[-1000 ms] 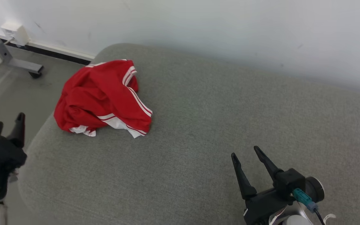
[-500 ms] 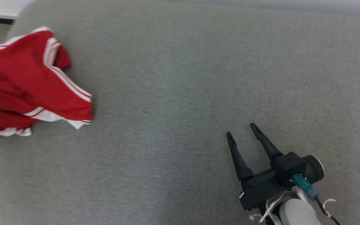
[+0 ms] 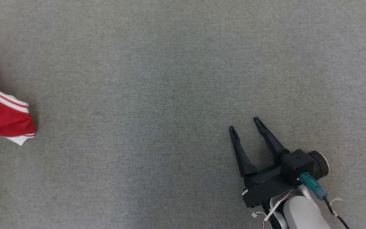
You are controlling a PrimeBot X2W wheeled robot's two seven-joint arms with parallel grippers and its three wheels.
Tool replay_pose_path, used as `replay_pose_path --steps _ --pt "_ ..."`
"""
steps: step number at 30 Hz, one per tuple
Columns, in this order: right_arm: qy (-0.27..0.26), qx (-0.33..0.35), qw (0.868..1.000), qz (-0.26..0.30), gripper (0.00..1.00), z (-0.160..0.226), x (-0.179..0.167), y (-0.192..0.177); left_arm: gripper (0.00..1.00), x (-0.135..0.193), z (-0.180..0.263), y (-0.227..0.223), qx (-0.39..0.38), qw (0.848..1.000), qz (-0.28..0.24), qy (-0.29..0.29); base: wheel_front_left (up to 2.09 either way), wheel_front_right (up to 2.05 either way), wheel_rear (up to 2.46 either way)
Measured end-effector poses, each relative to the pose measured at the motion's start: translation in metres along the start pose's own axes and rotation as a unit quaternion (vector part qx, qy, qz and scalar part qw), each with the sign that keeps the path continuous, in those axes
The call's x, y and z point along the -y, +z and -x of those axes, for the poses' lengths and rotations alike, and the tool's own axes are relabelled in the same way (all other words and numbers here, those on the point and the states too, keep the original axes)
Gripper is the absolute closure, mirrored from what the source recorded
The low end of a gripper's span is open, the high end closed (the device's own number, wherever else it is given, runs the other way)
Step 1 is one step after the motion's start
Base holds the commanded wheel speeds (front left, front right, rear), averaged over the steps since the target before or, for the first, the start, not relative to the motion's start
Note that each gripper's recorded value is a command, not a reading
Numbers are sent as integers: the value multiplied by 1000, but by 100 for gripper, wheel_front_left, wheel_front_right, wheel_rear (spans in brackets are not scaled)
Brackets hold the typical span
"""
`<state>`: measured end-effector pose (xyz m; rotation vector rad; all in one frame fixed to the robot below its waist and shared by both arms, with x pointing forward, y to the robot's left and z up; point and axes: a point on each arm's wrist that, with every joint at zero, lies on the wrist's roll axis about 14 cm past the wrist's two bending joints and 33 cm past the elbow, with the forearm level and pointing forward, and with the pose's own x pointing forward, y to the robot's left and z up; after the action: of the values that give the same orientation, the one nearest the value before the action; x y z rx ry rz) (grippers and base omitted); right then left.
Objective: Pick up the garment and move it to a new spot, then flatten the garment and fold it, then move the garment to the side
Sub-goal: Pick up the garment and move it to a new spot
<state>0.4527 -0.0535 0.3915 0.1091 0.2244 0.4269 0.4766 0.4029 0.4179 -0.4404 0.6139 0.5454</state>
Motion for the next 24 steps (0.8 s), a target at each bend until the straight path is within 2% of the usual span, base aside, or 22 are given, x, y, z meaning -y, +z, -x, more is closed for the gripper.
replay_pose_path --steps 7,13,18,24 --pt "-8 4 1000 -4 0 6 3 4 100 10 7 15 27 999 -5 -34 0 0 0" --pt "0 20 1000 -11 0 14 -8 17 100 22 42 74 107 990 -54 -75 0 0 0" --pt "5 34 999 -18 0 28 -18 29 100 51 89 127 181 971 -87 -126 0 0 0" --pt "2 54 998 -15 0 49 -25 45 100 106 160 171 260 936 -115 -209 0 0 0"
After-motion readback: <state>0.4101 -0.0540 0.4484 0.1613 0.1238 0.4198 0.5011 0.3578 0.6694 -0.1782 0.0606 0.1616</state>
